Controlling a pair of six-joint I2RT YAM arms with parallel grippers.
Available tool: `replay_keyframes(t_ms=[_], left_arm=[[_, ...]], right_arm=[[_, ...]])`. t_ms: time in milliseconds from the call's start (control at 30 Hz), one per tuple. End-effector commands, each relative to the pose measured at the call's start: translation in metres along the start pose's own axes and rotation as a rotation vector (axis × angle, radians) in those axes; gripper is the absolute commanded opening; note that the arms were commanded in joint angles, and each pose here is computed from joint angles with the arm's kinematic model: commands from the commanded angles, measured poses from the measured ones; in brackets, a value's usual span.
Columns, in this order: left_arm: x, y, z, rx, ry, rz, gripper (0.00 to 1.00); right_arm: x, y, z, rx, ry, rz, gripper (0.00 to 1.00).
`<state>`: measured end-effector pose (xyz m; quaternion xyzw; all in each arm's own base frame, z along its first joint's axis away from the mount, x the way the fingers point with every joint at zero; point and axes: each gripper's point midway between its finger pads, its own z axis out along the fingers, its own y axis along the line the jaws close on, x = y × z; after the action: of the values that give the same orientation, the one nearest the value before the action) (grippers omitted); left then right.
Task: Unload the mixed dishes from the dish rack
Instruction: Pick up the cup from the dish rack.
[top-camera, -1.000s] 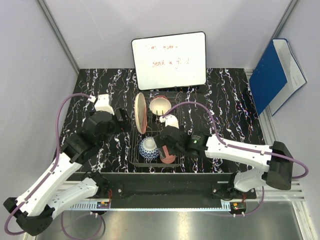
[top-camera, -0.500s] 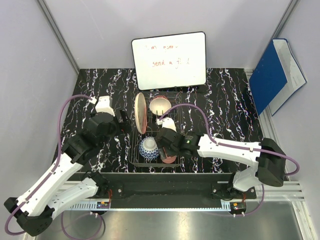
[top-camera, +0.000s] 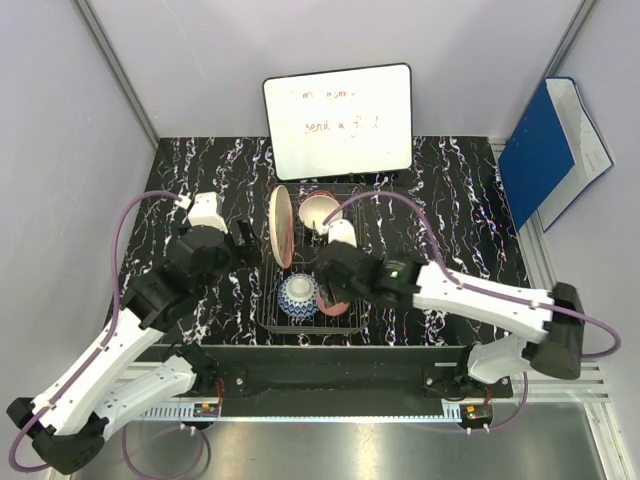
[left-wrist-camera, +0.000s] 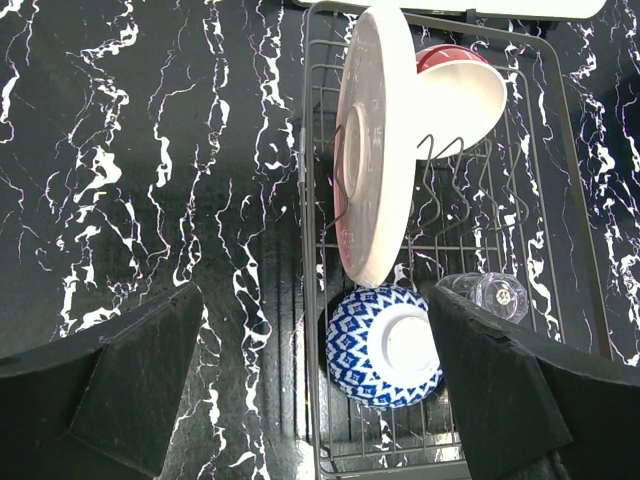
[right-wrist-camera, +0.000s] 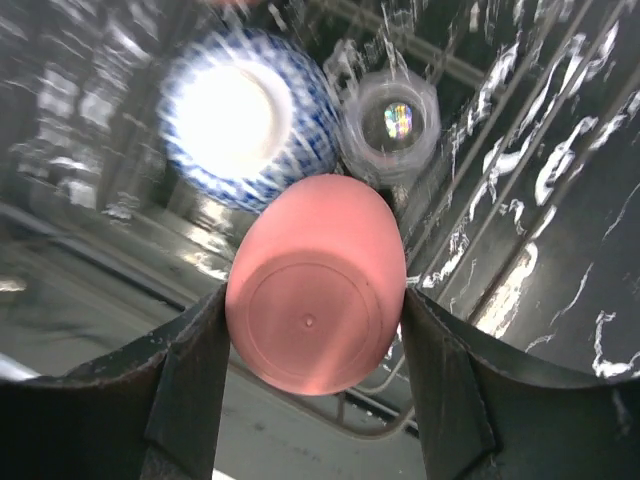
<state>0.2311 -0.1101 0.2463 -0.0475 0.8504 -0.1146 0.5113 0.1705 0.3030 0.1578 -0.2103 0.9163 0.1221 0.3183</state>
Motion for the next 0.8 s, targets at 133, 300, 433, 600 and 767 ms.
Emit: replay_keyframes(t_ms=[133,300,433,600,767], left_arm=[[-0.047,-0.007,-0.023,0.047,-0.153,-0.067,0.99],[-0.068,-0.042,-0.051,0.292,-0.232,-0.126,0.99],[-0.098,-0.11,-0.109,0.791,-0.413,-0.117,0.99],[-0.096,-0.143,-0.133,1.05,-0.421,-0.175,0.99],[-0.093,-0.177,-0.142,1.249,-0.318,-0.207,0.99]], right_arm=[[-0.124,-0.031,-0.146,-0.076,-0.543,0.136,0.0],[-0.137,-0.058,-0.165,-0.078,-0.717,0.277,0.0],[-0.148,-0.05,-0.183,-0.284,-0.863,0.38,0.0],[-0.171,-0.031,-0.204,-0.568,-0.945,0.444,0.0],[-0.188,-0.017,-0.231,-0.764,-1.067,0.455,0.0]])
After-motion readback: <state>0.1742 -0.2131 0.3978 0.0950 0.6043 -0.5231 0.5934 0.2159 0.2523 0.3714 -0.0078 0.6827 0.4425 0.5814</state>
